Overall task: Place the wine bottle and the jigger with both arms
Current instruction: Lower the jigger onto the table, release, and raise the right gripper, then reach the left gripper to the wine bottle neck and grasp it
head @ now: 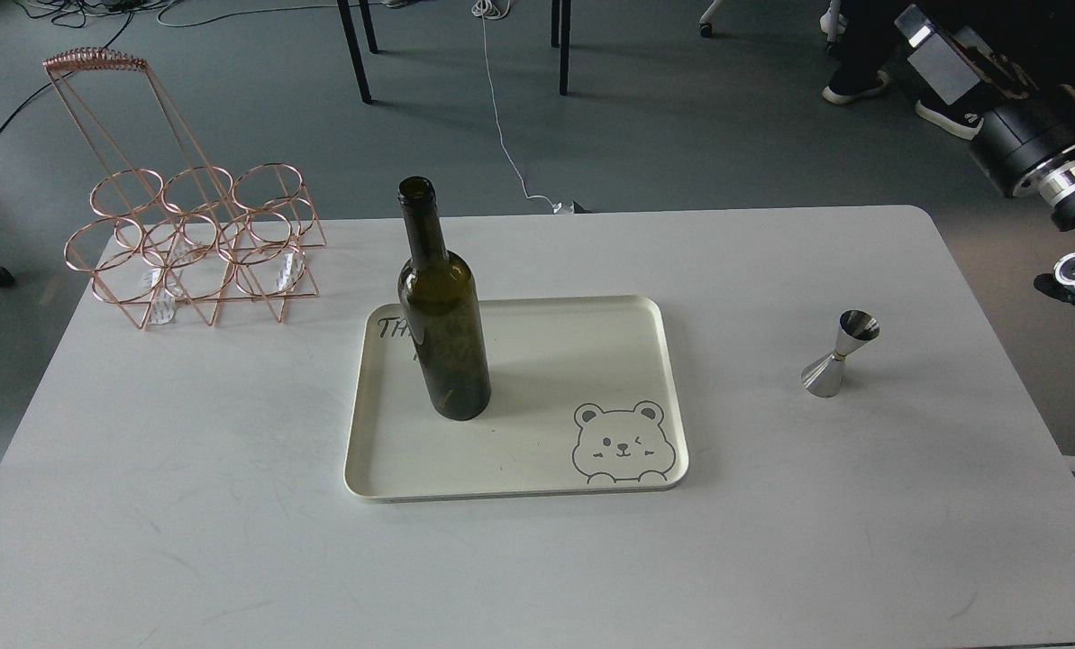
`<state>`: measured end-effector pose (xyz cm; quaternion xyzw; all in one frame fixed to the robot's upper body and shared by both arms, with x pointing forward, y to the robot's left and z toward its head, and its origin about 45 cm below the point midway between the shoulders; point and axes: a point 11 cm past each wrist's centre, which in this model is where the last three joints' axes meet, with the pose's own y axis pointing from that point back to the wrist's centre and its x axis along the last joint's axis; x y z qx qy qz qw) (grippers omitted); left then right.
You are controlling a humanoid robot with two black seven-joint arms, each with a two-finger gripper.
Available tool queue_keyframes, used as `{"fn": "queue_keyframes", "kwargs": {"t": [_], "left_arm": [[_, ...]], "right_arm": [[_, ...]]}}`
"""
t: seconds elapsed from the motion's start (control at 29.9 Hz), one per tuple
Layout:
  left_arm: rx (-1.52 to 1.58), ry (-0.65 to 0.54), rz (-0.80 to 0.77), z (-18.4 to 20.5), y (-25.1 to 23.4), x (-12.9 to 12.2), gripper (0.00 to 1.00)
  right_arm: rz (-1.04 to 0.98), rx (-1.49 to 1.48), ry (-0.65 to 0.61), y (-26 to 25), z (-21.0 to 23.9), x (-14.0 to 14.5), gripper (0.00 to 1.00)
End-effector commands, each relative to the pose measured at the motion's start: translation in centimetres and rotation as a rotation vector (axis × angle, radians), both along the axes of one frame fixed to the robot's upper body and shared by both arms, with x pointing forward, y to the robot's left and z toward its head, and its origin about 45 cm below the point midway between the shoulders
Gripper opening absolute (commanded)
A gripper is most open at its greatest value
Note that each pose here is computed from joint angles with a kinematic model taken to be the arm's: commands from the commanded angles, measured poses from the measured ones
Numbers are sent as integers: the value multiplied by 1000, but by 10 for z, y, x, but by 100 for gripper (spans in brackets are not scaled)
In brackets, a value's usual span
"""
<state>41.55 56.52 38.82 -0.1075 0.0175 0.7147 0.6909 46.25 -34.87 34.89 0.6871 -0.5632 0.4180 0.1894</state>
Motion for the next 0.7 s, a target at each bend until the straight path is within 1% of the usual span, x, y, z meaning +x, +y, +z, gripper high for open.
{"fn": "queue_keyframes", "kwargs": {"t": [0.0, 0.1, 0.23, 0.33, 0.37, 0.47, 0.57, 0.67], "left_arm": [[185, -14, -106, 39, -26, 5, 98], [304, -33, -211, 65, -55, -1, 98], [478, -42, -364, 87, -100, -19, 98], [682, -41, -531, 83, -156, -29, 98], [768, -57, -595, 83, -179, -36, 98], [957, -94, -735, 75, -226, -54, 98], [1144, -131, -836, 61, -261, -69, 98], [1335, -151, -880, 46, -277, -76, 98]], "right_arm": [[-24, 198, 23, 12, 2, 14, 98], [-70, 345, 56, 2, 0, 17, 98], [-103, 593, 98, -13, 3, 21, 98], [-107, 791, 128, -26, 3, 22, 98], [-101, 858, 147, -31, 0, 23, 98], [-61, 1040, 200, -44, -7, 22, 98], [-42, 1166, 205, -57, -9, 22, 98], [-20, 1225, 207, -58, -7, 22, 98]]}}
